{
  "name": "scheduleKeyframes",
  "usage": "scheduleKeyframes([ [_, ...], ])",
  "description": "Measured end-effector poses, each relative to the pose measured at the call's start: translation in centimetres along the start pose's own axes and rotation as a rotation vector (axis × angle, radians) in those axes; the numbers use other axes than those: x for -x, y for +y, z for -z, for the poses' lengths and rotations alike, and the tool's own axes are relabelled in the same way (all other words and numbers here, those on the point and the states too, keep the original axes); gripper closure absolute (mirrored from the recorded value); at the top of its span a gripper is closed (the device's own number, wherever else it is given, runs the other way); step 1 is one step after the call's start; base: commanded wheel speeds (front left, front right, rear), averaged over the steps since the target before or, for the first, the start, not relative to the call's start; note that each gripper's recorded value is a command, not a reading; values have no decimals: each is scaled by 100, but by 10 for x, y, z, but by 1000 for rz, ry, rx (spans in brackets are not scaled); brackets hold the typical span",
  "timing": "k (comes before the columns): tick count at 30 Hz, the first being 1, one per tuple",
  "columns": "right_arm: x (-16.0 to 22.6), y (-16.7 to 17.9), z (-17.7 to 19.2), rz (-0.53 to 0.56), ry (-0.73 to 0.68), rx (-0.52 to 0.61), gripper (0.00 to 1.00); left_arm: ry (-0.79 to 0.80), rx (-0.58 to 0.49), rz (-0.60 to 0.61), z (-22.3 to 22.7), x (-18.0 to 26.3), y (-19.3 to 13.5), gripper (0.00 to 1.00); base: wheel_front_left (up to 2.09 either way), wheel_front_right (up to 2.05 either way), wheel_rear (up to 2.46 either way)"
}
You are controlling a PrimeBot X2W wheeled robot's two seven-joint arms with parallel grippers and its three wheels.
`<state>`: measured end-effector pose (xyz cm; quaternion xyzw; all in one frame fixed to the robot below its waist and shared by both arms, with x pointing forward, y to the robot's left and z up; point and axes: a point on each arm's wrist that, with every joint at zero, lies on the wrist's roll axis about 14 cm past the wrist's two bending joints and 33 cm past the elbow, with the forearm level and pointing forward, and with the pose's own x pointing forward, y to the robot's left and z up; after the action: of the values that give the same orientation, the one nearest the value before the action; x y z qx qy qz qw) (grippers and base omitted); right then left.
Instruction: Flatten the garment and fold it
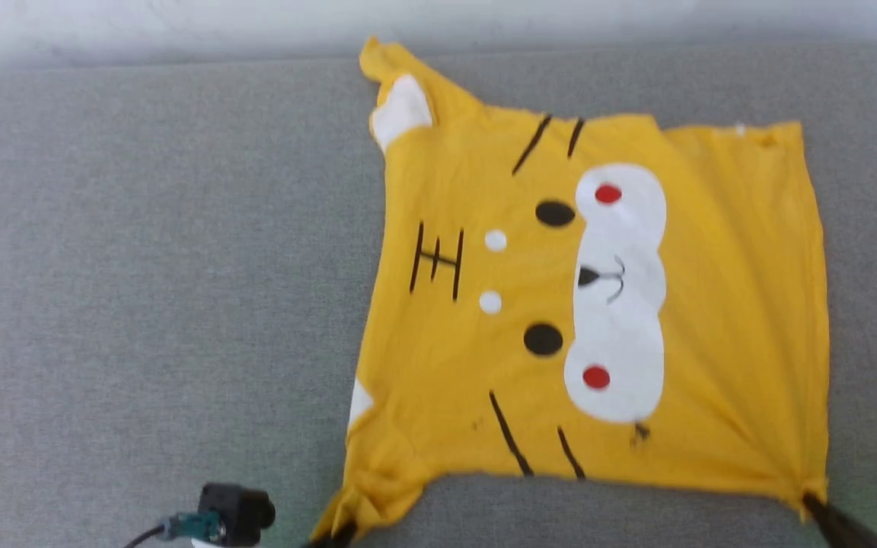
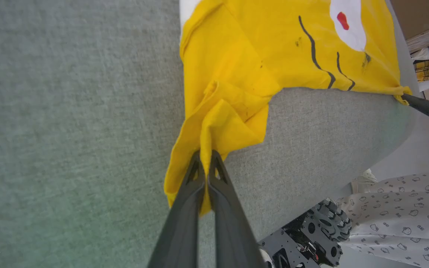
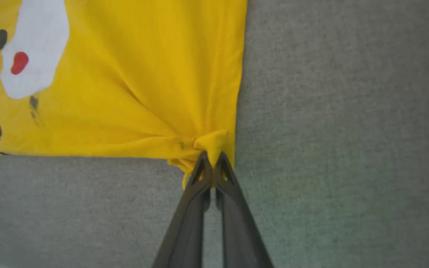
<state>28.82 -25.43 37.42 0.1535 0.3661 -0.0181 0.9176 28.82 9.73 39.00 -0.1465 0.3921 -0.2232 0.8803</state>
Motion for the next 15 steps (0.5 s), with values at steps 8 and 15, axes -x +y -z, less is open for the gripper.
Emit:
scheduleKeyframes([
  [8,22,-4,40,-9,167,1,100,164,146,-3,48,28,-10,100,0,0,0],
  [15,40,-4,64,-17,278,-31,100,171,182,-26,57,44,-7,100,0,0,0],
])
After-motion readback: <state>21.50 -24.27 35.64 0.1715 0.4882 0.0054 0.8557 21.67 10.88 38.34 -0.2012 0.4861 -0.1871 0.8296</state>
